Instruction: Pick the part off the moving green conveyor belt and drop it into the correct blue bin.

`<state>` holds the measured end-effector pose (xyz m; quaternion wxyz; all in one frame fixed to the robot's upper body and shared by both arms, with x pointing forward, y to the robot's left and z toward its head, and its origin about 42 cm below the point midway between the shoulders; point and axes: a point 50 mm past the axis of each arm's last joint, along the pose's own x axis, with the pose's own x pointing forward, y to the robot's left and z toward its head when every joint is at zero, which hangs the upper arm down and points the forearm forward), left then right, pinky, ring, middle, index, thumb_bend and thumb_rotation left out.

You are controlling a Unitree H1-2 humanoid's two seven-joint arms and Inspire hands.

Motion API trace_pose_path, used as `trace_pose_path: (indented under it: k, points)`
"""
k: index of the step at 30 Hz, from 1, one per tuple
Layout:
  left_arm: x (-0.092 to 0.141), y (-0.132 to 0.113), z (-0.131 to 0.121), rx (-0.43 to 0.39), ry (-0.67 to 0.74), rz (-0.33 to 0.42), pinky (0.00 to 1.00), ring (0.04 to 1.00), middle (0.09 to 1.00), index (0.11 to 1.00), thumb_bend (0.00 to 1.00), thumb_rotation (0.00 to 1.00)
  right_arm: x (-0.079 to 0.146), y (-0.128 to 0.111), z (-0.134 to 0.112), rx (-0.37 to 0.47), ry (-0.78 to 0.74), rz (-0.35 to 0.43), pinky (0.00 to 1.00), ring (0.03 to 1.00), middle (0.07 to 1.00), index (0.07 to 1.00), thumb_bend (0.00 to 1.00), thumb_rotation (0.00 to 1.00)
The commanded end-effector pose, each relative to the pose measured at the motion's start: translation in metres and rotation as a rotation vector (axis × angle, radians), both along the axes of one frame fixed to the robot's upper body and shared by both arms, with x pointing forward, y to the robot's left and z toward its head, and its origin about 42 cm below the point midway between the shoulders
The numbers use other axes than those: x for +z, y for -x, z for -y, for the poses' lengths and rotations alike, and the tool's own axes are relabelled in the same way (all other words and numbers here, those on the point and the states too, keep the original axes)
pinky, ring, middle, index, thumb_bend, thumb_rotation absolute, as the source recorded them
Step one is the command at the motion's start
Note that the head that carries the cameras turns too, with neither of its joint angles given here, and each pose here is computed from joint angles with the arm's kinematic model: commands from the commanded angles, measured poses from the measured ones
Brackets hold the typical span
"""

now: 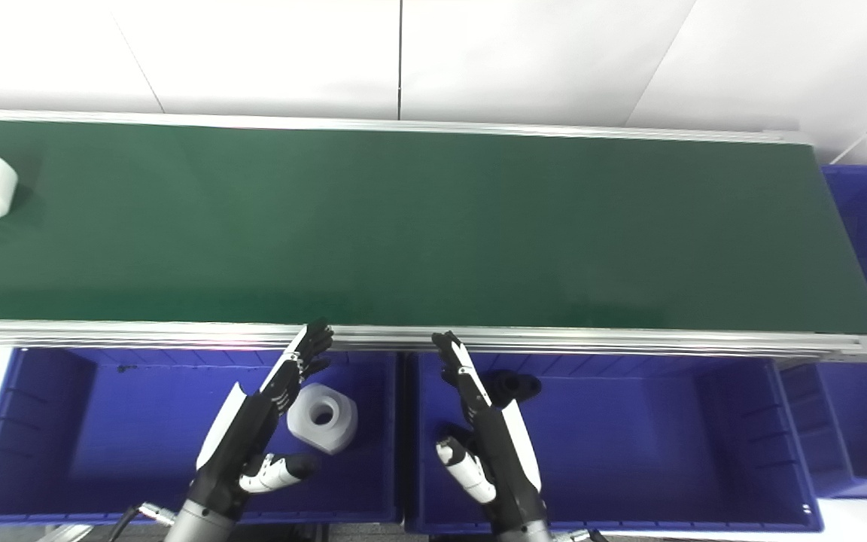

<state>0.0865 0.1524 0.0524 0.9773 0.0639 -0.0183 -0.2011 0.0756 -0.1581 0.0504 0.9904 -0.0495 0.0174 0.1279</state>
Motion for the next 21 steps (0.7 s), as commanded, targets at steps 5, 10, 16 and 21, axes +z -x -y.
trace_pose_path:
  k: [5,10,16,21]
  points:
    - [0.0083,-0.0006,0.0004,-0.011,0.040,0.047,0.92,0.966,0.968,0.982,0.90,0.82,0.0059,0.0005,-0.0020,-0.002,-0.023,0.027,0.94,0.970,0.999,0.956,0.89,1.00]
    - [0.0090,-0.0012,0.0000,-0.012,0.038,0.051,0.91,0.962,0.969,0.979,0.89,0.81,0.0057,-0.0002,-0.0019,0.000,-0.019,0.030,0.94,0.972,0.999,0.960,0.88,1.00]
    - [0.0087,-0.0020,0.0000,-0.016,0.029,0.055,0.92,0.964,0.968,0.982,0.89,0.82,0.0056,-0.0008,-0.0021,-0.002,-0.022,0.030,0.94,0.966,0.997,0.960,0.88,1.00]
    - [0.0080,-0.0021,0.0009,-0.009,0.023,0.056,0.91,0.957,0.959,0.975,0.88,0.82,0.0051,-0.0012,-0.0017,-0.004,-0.021,0.026,0.93,0.960,0.994,0.958,0.88,1.00]
